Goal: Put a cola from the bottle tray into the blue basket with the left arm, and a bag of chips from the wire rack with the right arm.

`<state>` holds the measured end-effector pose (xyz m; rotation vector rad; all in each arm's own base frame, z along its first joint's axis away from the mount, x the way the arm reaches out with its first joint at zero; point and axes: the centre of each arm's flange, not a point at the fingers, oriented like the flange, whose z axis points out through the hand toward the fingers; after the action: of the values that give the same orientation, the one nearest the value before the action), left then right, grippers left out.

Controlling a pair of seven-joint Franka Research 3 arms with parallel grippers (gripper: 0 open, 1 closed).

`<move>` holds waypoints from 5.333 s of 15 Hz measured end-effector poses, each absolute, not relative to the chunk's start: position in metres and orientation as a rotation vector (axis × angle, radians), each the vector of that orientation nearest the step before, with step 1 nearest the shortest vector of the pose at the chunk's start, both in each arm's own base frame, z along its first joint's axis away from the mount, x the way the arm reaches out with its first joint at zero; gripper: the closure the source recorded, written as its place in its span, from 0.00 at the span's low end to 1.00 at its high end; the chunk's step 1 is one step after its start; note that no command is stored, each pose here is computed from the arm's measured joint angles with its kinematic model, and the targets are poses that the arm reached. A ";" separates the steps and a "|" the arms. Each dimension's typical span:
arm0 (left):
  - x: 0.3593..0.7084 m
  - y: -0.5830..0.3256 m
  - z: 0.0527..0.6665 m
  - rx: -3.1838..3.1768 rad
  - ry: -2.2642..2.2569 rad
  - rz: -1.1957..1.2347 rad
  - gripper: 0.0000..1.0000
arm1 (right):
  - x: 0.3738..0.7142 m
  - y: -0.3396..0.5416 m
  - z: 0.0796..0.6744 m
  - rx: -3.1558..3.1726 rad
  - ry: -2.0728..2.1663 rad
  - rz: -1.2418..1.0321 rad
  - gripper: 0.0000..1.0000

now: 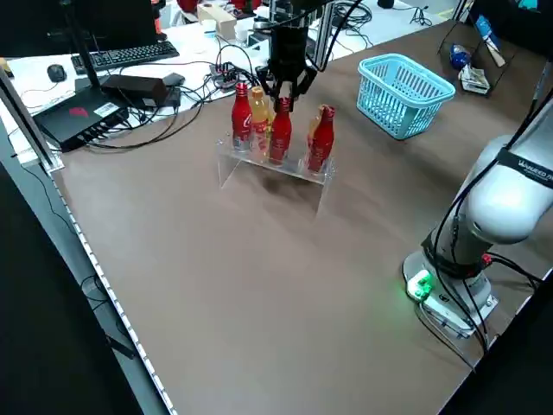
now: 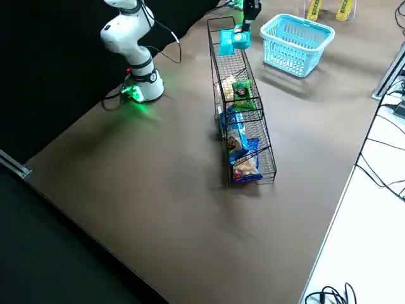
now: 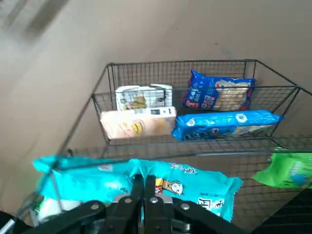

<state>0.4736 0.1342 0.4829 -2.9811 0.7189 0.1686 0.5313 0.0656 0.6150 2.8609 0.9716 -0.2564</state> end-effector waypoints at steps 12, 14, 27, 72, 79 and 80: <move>0.473 0.137 0.518 -2.998 0.680 0.208 0.68 | 0.534 0.208 0.568 3.142 0.604 -0.238 0.97; 0.472 0.138 0.543 -2.999 0.666 0.206 0.68 | 0.538 0.242 0.557 3.165 0.519 -0.188 0.97; 0.499 0.042 0.649 -3.031 0.223 0.222 0.68 | 0.546 0.454 0.442 3.347 0.190 0.126 0.97; 0.502 -0.464 0.355 -2.962 -1.035 0.485 0.68 | 0.537 0.097 0.612 3.172 0.347 -0.110 0.00; 0.504 -0.472 0.340 -2.986 -0.978 0.412 0.37 | 0.523 0.096 0.595 3.167 0.342 -0.094 0.00; 0.504 -0.473 0.342 -2.990 -0.971 0.400 0.29 | 0.523 0.096 0.595 3.167 0.344 -0.094 0.00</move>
<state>0.5035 -0.4730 0.3417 -2.9899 -0.9710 0.3995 0.5227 0.0964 0.5952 3.1672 0.3442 -0.0938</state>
